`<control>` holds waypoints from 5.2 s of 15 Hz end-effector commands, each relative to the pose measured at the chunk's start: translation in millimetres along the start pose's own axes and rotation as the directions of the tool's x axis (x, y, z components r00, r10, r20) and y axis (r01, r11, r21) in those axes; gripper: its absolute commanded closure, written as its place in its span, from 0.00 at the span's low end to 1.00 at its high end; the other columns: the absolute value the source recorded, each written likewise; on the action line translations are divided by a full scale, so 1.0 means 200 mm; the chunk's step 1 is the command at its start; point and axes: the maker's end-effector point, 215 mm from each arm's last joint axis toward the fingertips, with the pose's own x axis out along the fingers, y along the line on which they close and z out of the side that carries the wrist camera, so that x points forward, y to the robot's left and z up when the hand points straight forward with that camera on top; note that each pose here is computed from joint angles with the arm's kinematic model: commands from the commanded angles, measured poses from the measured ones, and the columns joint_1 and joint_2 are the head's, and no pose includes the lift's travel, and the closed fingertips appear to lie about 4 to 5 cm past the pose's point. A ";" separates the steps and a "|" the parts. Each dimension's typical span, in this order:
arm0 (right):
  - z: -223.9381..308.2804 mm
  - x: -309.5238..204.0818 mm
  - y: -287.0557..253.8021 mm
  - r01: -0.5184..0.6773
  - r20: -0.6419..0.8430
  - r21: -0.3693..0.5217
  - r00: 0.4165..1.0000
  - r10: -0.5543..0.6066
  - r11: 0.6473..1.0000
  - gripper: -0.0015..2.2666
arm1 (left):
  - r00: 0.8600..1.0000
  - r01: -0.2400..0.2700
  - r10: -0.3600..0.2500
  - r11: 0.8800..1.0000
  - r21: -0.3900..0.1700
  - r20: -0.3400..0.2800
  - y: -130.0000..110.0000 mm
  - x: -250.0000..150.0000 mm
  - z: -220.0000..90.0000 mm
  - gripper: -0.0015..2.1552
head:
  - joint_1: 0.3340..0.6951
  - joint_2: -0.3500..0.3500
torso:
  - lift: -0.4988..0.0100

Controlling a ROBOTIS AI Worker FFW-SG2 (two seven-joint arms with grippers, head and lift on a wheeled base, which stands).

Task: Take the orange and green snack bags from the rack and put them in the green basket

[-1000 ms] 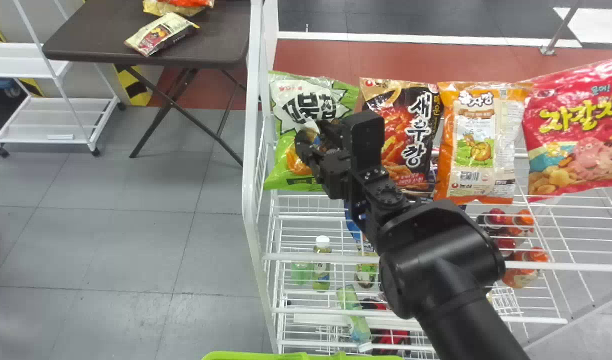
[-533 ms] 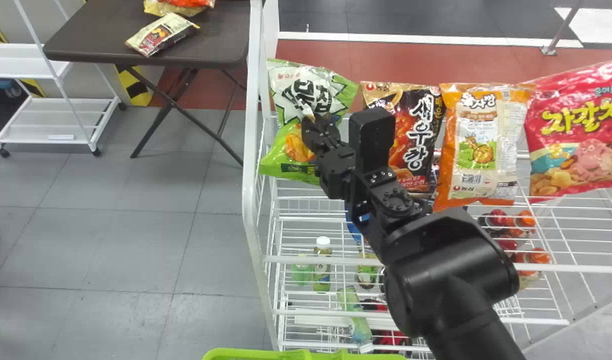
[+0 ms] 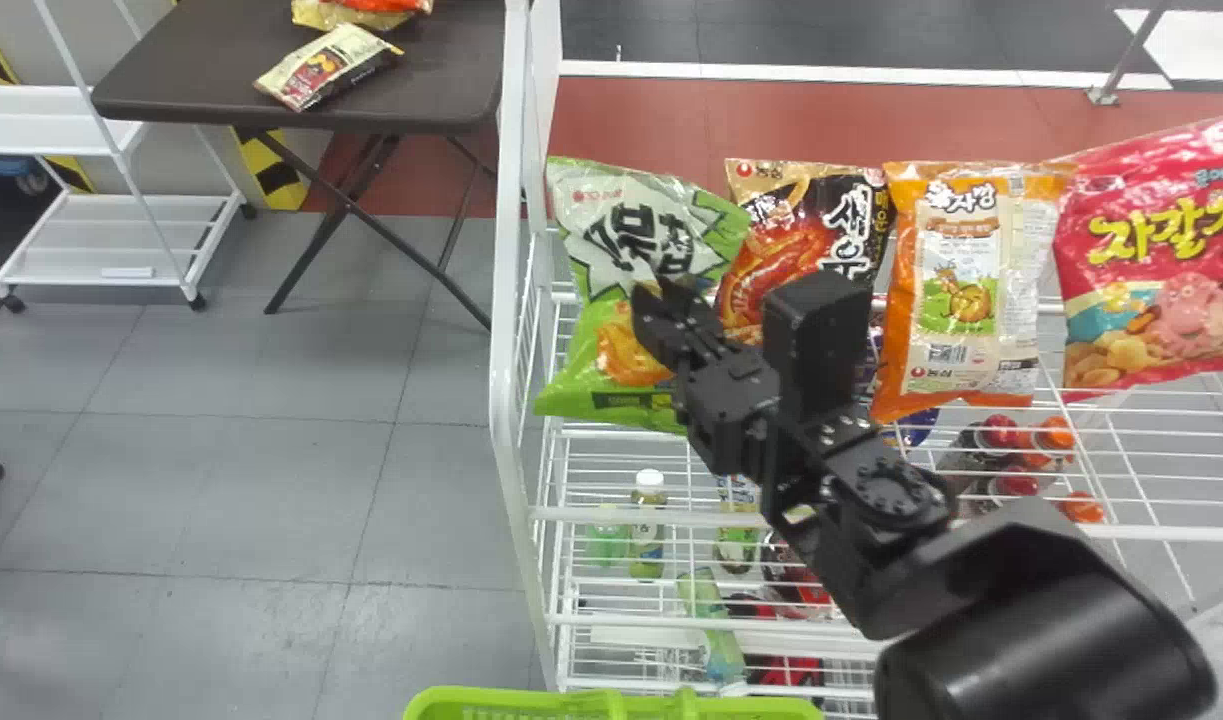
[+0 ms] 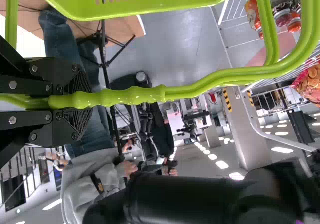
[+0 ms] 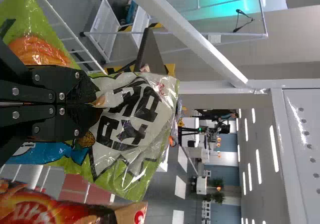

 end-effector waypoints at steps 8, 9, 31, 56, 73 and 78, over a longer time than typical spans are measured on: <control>-0.05 -0.91 -0.25 0.008 -0.283 0.057 0.959 0.009 0.998 0.97 | 1.000 -0.016 0.016 0.999 -0.033 0.008 0.01 0.01 0.00 1.00 | 1.00 0.07 | 0.98; -0.11 -1.00 -0.26 0.014 -0.351 0.065 0.936 0.010 0.998 0.97 | 1.000 -0.020 0.021 0.999 -0.032 0.012 0.02 0.01 0.01 1.00 | 1.00 0.02 | 0.98; -1.22 -1.23 0.48 -0.113 -0.620 0.464 0.667 0.413 0.879 0.97 | 0.999 -0.011 0.013 0.999 -0.035 0.047 0.00 0.01 0.05 1.00 | 1.00 0.00 | 0.98; -0.18 -0.92 -0.26 0.006 -0.112 0.123 0.994 0.008 0.992 0.04 | 0.998 -0.007 0.008 1.000 -0.024 0.056 -0.02 0.00 0.03 1.00 | 1.00 0.00 | 0.98; -0.17 -0.61 -1.27 0.303 0.003 0.114 0.952 -0.305 0.946 0.04 | 0.999 -0.016 0.018 0.999 -0.046 0.040 -0.01 -0.01 0.00 1.00 | 1.00 0.00 | 0.98; -0.17 -0.40 -1.30 0.312 -0.002 0.088 0.950 -0.313 0.946 0.04 | 0.999 -0.019 0.022 0.998 -0.057 0.048 0.01 -0.04 -0.01 1.00 | 1.00 0.00 | 0.98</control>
